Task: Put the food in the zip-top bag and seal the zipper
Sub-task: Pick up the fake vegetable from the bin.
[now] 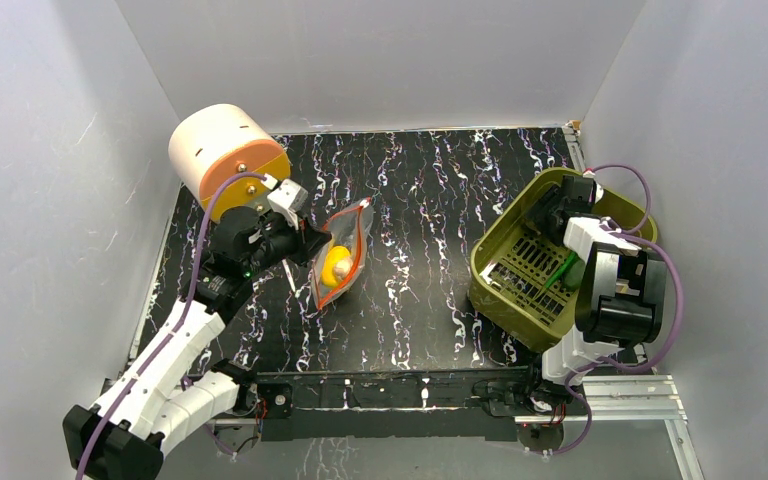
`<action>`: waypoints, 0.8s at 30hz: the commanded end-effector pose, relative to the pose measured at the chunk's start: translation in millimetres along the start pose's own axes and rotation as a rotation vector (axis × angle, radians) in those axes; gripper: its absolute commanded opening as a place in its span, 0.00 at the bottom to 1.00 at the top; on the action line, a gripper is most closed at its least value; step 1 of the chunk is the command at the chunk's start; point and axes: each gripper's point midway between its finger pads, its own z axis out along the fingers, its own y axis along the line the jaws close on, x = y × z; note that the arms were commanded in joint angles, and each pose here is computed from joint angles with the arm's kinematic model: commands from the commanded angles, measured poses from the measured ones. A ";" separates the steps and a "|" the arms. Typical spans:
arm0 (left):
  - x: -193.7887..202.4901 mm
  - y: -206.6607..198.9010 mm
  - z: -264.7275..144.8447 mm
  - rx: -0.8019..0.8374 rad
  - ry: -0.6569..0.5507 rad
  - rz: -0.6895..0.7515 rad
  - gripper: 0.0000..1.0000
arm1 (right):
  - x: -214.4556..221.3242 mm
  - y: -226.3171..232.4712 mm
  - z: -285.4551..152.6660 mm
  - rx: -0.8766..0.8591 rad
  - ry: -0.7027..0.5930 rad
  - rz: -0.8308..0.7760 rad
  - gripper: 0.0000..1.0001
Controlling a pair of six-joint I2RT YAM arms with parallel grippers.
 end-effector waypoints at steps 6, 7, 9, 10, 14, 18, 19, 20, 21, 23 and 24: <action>-17.0 -9.5 -8.9 0.027 -0.066 0.028 0.00 | -25.4 -3.5 1.9 0.041 -0.062 -0.061 0.49; -16.3 -8.9 -8.3 0.024 -0.064 0.026 0.00 | -26.2 -3.7 0.1 0.043 -0.062 -0.066 0.47; -16.0 -8.9 -7.6 0.025 -0.058 0.022 0.00 | -28.6 -0.4 -5.9 0.030 -0.070 -0.073 0.45; -16.6 -9.6 -7.6 0.028 -0.057 0.022 0.00 | -31.2 0.5 -11.1 0.028 -0.082 -0.077 0.45; -21.0 -9.9 -9.7 0.023 -0.066 0.022 0.00 | -20.0 -3.8 -25.4 0.061 -0.072 -0.077 0.43; -23.4 -3.7 -8.1 -0.013 -0.081 0.005 0.00 | -24.2 -2.1 -46.3 0.077 -0.096 -0.064 0.42; -25.4 -2.3 -7.7 -0.022 -0.084 -0.001 0.00 | -26.9 -1.4 -53.5 0.079 -0.109 -0.059 0.42; -27.6 0.5 -6.6 -0.039 -0.090 -0.012 0.00 | -28.7 -1.0 -60.7 0.080 -0.119 -0.053 0.41; -30.8 3.1 -5.6 -0.056 -0.102 -0.027 0.00 | -30.3 -0.3 -68.2 0.078 -0.127 -0.044 0.41; -39.4 9.9 -4.2 -0.096 -0.130 -0.046 0.00 | -33.8 3.5 -84.0 0.063 -0.144 -0.032 0.41; -43.5 15.4 -3.6 -0.128 -0.138 -0.053 0.00 | -34.6 6.2 -91.4 0.053 -0.153 -0.029 0.41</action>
